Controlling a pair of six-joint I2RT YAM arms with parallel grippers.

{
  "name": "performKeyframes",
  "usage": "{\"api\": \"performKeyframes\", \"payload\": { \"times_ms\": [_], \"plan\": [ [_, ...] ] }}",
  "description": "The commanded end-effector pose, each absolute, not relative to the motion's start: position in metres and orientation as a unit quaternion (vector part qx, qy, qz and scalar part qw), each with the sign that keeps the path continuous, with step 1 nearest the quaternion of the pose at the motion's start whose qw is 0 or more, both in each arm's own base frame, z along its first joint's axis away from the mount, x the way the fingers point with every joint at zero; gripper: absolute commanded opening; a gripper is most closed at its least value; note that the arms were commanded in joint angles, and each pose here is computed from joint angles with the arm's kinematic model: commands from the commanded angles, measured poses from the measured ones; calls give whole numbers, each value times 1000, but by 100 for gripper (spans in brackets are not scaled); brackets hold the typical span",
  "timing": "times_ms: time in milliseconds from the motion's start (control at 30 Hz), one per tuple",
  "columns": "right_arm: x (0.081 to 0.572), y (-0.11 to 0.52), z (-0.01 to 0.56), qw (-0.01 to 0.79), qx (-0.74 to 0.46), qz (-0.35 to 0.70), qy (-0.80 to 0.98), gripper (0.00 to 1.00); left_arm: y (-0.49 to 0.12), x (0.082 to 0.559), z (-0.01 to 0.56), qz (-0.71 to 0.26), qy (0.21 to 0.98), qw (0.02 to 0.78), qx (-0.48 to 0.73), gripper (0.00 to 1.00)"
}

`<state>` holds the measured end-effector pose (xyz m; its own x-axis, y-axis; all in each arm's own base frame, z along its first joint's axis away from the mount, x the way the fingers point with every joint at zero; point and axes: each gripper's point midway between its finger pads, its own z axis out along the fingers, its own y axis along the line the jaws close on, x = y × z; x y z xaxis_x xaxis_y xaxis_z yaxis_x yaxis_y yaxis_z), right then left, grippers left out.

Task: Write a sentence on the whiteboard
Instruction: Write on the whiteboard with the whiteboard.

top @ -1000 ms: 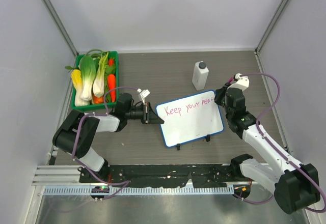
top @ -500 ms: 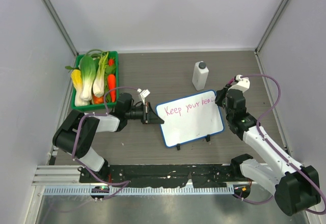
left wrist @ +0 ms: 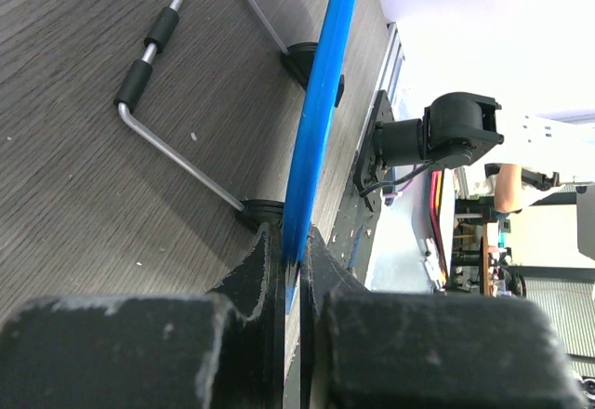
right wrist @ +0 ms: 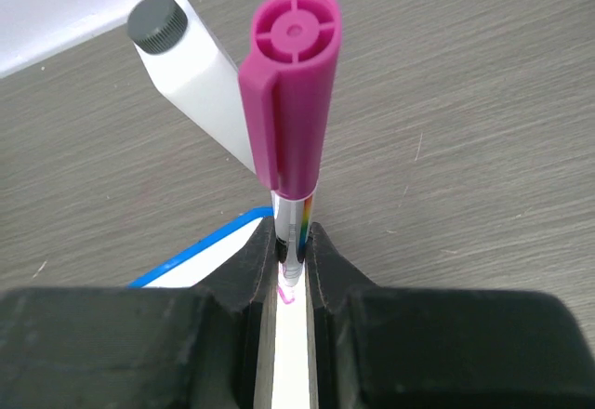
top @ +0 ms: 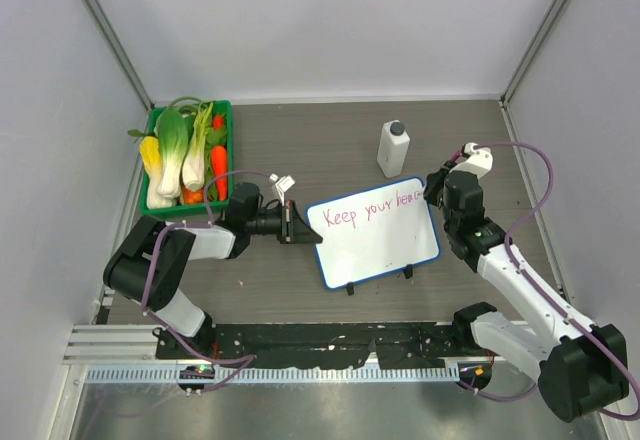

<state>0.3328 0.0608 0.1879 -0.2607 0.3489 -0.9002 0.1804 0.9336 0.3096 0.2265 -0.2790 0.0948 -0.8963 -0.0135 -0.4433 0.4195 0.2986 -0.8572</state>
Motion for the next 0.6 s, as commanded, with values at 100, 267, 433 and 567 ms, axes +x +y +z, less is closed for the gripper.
{"api": "performKeyframes", "payload": {
  "times_ms": [100, 267, 433, 567],
  "plan": [
    [351, 56, 243, 634, 176, 73, 749, 1, -278, 213, 69, -554, 809, 156, 122, 0],
    [364, 60, 246, 635, 176, 74, 749, 1, -278, 213, 69, -554, 809, 156, 122, 0],
    [369, 58, 233, 623, 175, 65, 760, 2, -277, 213, 69, -553, 809, 157, 121, 0],
    [367, 58, 223, 615, 173, 67, 766, 1, -277, 213, 69, -553, 810, 155, 120, 0]
  ]
}}
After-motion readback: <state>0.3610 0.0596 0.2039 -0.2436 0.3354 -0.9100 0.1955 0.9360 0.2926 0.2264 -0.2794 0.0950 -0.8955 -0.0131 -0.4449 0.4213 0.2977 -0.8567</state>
